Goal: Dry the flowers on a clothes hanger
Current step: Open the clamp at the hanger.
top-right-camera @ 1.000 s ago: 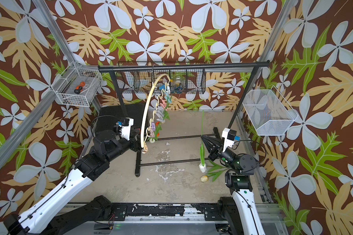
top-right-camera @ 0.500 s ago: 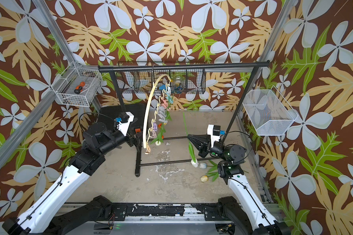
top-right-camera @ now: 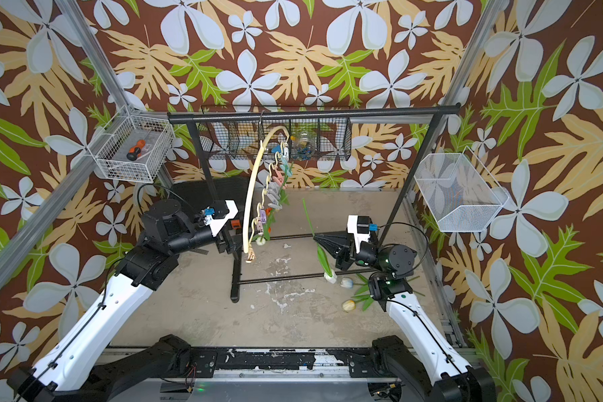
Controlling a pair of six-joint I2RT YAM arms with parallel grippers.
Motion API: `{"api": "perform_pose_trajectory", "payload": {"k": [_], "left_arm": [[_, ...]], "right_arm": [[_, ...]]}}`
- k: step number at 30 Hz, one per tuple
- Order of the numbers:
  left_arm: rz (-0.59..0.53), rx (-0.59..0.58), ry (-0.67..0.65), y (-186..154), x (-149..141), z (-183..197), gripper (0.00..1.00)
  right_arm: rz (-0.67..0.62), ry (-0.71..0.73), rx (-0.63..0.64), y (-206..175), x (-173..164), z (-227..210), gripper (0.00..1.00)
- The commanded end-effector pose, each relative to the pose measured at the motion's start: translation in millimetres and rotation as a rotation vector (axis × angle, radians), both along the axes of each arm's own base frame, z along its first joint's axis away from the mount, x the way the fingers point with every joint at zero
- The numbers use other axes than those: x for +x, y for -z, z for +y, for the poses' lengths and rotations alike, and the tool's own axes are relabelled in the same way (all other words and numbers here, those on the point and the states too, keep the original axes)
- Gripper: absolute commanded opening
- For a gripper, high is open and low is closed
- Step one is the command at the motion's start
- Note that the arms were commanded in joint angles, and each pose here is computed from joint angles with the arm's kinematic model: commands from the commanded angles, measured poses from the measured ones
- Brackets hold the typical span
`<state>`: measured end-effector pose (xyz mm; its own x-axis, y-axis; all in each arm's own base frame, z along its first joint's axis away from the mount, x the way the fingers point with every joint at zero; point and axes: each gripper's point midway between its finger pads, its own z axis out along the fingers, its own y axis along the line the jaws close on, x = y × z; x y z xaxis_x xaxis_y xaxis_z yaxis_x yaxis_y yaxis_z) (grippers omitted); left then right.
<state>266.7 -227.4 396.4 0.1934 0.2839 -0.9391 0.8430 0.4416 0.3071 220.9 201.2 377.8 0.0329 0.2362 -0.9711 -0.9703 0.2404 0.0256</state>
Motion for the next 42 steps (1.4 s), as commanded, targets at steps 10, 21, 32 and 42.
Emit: {"api": "perform_pose_trajectory", "payload": {"k": [10, 21, 32, 42], "left_arm": [[-0.033, 0.089, 0.121, -3, -4, -6, 0.66], [-0.002, 0.078, 0.133, 4, 13, -9, 0.68], [-0.011, 0.031, 0.136, 2, 19, -25, 0.7], [0.001, -0.008, 0.134, -3, 19, -36, 0.71]], "right_arm": [[-0.049, -0.034, -0.009, 1, -9, 5, 0.0], [-0.046, -0.036, -0.012, 1, -9, 5, 0.0], [-0.041, -0.03, -0.015, -1, -6, 6, 0.0], [-0.041, -0.038, -0.013, -4, -7, 7, 0.0]]}}
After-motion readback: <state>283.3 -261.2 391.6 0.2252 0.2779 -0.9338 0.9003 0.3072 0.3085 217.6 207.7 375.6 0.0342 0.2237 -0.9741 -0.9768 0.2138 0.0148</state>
